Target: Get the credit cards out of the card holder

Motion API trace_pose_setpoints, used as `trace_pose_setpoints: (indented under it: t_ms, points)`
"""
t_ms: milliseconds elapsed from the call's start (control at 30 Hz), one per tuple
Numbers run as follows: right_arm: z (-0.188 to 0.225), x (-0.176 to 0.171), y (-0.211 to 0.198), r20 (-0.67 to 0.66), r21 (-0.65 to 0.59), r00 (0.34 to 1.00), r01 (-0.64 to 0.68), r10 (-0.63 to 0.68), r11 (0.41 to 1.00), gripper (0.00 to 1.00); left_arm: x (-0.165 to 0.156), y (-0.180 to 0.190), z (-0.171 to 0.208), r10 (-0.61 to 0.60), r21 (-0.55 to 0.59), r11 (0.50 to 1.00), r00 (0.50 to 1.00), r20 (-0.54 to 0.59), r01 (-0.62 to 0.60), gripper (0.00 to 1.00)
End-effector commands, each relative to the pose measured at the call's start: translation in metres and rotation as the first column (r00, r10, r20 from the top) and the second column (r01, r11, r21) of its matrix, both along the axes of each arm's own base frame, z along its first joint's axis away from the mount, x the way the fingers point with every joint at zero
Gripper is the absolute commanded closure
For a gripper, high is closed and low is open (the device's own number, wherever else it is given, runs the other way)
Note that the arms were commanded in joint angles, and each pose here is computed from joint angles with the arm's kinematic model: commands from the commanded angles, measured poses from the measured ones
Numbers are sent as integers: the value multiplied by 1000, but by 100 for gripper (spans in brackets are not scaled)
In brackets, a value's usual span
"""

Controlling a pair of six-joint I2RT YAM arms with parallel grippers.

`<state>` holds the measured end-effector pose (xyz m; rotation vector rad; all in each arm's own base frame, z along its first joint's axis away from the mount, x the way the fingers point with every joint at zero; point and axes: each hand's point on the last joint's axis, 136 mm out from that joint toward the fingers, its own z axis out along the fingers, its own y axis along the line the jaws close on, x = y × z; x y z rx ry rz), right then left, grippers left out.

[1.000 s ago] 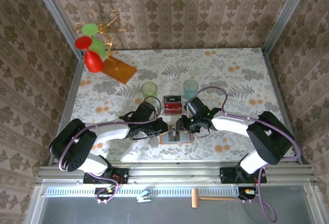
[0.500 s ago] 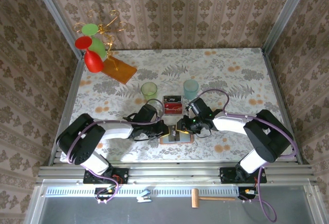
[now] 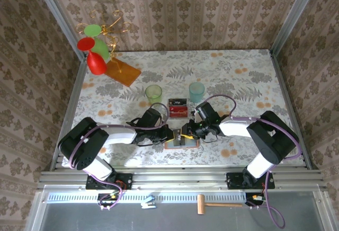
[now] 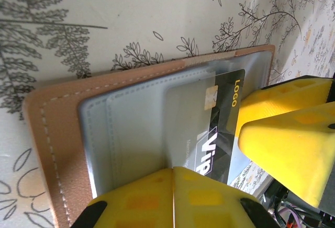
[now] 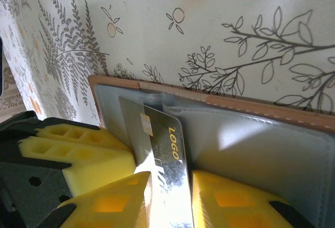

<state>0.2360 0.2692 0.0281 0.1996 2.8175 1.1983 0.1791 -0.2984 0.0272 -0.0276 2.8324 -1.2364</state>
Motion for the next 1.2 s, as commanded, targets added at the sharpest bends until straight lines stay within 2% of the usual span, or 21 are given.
trace_pose_setpoints:
  t_ms: [0, 200, 367, 767, 1167]
  points:
    - [-1, -4, 3, -29, 40, 1000, -1, 2, 999, 77, -9, 8, -11, 2, 35, 999, 1000, -31, -1, 91]
    - [4, -4, 4, -23, 53, 1000, -2, 4, 999, 83, -8, 8, -10, 5, 31, 999, 1000, -26, -4, 91]
    - [2, -4, -4, -9, 6, 1000, 11, -11, 1000, 88, -9, 9, -8, 6, 30, 1000, 1000, -22, -5, 91]
    - [20, 0, -32, 56, -47, 998, 42, -40, 998, 92, -11, 13, -7, 9, 33, 999, 1000, -17, -9, 89]
    - [59, 17, -40, 198, -178, 975, -63, 99, 982, 98, -11, 19, -4, 20, 27, 999, 1000, -7, -20, 89]
